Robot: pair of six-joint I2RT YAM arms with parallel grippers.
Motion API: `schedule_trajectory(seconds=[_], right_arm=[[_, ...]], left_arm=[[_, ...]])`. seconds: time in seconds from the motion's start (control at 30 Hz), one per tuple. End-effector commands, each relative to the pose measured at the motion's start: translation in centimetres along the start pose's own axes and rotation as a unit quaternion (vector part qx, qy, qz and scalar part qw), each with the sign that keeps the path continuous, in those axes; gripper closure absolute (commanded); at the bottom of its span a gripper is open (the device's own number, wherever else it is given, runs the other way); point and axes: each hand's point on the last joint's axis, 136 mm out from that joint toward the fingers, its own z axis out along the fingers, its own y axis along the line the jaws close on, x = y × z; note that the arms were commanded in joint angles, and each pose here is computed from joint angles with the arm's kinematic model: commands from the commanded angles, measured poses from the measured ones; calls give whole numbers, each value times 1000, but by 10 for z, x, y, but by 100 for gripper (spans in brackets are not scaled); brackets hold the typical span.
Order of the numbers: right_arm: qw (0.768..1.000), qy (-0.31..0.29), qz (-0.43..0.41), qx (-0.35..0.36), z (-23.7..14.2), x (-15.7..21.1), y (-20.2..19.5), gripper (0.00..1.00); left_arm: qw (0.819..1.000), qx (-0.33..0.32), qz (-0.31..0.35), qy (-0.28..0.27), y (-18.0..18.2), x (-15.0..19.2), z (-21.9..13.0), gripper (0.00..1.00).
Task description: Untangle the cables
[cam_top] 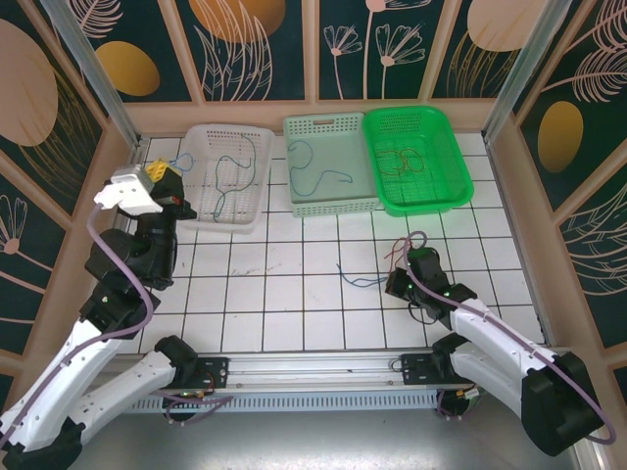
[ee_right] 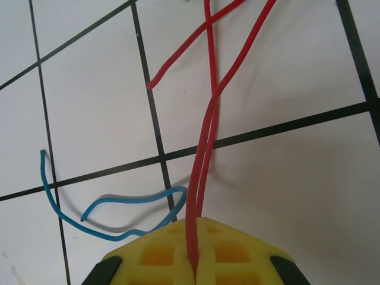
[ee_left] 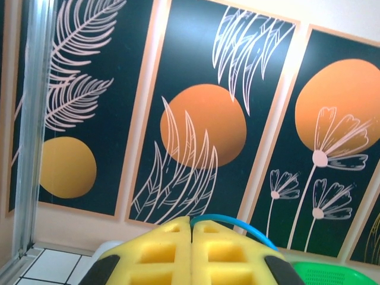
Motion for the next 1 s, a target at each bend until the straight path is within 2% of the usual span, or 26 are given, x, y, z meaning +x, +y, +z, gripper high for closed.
schedule_trajectory(seconds=[0.0,0.13,0.17,0.43,0.5,0.67,0.8,0.83,0.97], right_arm=[[999,-13,-21,-31,-4,-7,12,96],[997,-60,-45,-33,-21,-28,20,42],[996,-69,-51,-30,-24,-32,20,34],[992,-94,-77,-15,-40,-54,30,9],[992,-101,-76,-17,-44,-58,33,5],[988,-128,-84,2,-57,-74,34,5],[979,-161,-116,-44,-72,-88,59,7],[976,-170,-125,-58,-75,-92,67,7],[961,-206,-164,-85,-88,-107,90,10]], left_arm=[[999,27,12,37,-14,27,7,100],[996,61,10,65,-31,46,14,100],[995,67,9,68,-34,48,15,100],[996,72,3,55,-39,35,18,99],[996,70,3,55,-39,35,19,99],[992,105,-4,72,-56,48,24,99],[983,153,-10,96,-80,66,30,99],[982,165,-18,92,-87,59,33,99],[975,193,-21,110,-103,73,38,99]])
